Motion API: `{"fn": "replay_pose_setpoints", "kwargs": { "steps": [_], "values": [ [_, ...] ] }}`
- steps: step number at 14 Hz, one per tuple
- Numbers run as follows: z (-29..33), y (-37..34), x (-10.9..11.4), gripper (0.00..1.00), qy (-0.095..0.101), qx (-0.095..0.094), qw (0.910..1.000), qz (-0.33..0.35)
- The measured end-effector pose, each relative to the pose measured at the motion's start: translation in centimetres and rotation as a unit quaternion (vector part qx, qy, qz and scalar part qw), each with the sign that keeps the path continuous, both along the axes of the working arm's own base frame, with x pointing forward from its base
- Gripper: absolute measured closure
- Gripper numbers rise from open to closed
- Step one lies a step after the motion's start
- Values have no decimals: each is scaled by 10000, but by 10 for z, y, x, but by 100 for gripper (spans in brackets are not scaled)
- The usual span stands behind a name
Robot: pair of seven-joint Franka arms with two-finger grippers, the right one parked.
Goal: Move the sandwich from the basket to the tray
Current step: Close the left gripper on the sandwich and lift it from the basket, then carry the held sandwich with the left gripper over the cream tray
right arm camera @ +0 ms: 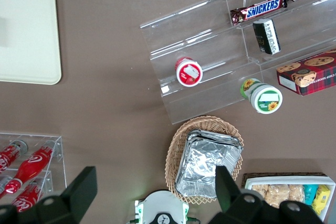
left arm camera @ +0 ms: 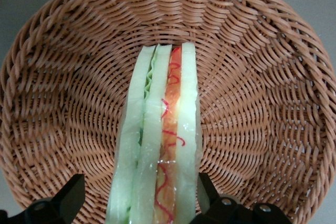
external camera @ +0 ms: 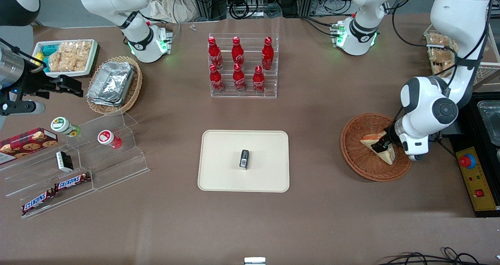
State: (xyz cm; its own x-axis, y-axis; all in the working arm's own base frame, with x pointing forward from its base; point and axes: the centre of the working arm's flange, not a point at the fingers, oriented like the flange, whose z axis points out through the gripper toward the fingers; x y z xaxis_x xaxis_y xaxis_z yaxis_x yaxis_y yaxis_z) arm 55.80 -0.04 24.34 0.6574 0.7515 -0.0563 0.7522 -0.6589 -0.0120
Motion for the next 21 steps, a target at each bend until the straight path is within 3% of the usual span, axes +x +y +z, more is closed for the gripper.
{"fn": "replay_pose_setpoints", "kwargs": {
  "steps": [4, 6, 9, 10, 14, 17, 19, 21],
  "values": [
    [1, -1, 1, 48, -17, -1, 10000, -2],
    [2, -2, 2, 63, -49, -3, 10000, -10],
    [13, -6, 8, 69, -150, 3, 9999, -48],
    [22, -7, 13, 76, -163, 20, 9998, -61],
    [104, -18, 40, 80, 170, 205, 9995, -185],
    [188, -52, 61, 80, 147, 371, 9976, -570],
    [231, -99, 68, 80, 74, 662, 9914, -1129],
    [248, -168, 71, 80, 29, 862, 9783, -1886]
  ]
}}
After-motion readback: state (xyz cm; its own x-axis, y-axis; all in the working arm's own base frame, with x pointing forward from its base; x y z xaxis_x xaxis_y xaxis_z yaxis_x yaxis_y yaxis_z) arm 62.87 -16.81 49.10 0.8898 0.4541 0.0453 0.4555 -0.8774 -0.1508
